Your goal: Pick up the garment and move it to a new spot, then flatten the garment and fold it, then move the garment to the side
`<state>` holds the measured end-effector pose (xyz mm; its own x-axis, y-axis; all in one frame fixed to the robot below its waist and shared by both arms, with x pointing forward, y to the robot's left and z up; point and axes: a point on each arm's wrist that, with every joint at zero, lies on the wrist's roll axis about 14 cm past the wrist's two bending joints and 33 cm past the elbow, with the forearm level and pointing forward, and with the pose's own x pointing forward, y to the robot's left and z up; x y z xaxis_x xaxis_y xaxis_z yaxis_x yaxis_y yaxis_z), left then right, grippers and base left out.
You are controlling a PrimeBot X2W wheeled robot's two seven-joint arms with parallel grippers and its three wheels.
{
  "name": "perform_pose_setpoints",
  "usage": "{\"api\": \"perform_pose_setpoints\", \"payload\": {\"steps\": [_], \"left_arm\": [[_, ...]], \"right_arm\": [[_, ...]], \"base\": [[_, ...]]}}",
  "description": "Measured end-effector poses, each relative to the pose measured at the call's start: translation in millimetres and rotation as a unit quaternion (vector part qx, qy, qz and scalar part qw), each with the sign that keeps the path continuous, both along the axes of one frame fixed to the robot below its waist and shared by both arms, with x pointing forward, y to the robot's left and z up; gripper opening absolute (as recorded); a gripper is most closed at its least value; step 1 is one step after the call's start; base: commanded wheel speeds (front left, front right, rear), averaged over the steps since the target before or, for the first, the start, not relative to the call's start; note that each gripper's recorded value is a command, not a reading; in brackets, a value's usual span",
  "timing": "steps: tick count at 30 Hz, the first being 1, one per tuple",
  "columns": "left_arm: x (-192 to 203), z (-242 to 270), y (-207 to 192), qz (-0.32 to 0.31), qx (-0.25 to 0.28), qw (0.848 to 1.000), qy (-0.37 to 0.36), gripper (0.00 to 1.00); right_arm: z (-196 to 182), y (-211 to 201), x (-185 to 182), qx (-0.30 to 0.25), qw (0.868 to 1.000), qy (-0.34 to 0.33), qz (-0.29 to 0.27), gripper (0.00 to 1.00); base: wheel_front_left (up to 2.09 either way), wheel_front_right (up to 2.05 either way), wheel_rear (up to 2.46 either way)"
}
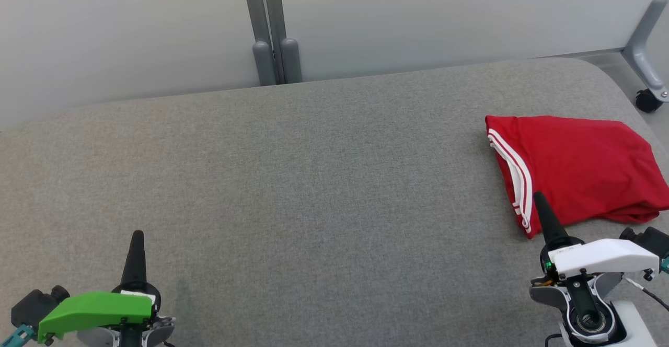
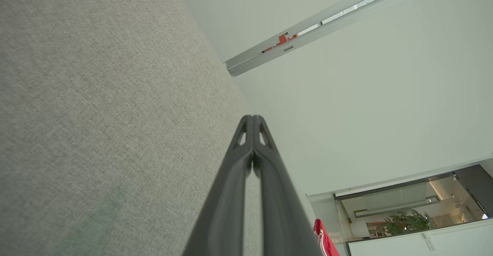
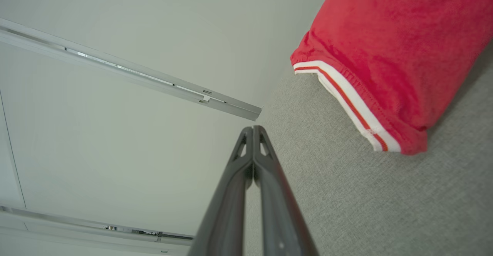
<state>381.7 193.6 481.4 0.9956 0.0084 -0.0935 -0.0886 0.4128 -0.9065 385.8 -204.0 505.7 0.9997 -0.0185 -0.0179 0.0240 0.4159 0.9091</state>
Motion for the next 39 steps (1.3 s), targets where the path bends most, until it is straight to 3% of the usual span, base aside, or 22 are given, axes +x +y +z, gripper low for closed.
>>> {"api": "perform_pose_setpoints", "payload": {"steps": [39], "left_arm": [[4.8,15.3,3.4,0.005,-0.159,0.987,-0.026,0.00]], "right_arm": [[0.1,2.8,2.6,0.161,0.987,-0.005,0.004,0.00]], "base": [[0.00,0.00,0.00]]}}
